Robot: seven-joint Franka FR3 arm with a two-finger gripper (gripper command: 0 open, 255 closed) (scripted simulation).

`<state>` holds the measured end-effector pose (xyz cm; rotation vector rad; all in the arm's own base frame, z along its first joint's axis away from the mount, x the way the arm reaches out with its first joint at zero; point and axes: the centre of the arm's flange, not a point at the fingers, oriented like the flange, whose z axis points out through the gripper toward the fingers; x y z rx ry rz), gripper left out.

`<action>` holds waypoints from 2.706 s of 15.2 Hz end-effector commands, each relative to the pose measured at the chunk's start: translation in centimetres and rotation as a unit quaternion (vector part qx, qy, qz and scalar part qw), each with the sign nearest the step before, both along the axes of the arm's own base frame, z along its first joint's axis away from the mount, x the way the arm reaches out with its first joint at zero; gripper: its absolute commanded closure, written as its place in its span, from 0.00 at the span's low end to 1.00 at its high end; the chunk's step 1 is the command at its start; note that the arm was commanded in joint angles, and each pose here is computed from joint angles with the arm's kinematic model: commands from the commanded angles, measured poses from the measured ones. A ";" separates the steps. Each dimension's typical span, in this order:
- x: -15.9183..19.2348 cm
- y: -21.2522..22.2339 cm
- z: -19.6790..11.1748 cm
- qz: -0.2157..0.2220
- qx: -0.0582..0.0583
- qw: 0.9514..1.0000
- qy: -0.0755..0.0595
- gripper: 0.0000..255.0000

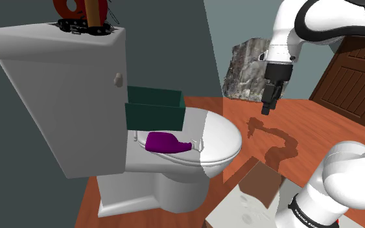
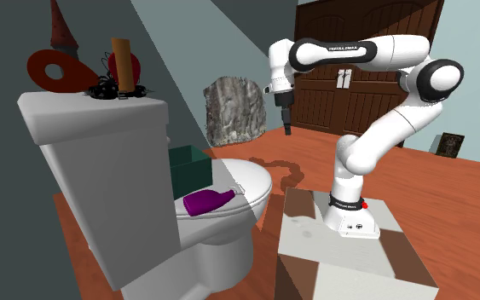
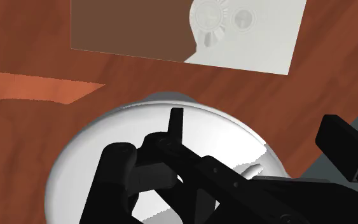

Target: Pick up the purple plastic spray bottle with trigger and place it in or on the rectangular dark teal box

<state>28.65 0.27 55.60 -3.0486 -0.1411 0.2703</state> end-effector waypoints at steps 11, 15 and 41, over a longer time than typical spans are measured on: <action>7.9 6.0 -7.7 0.171 -0.009 0.984 -0.051 0.00; 10.6 9.1 -10.6 0.239 -0.013 0.968 -0.071 0.00; 16.3 18.7 -22.0 0.412 -0.022 0.903 -0.123 0.00</action>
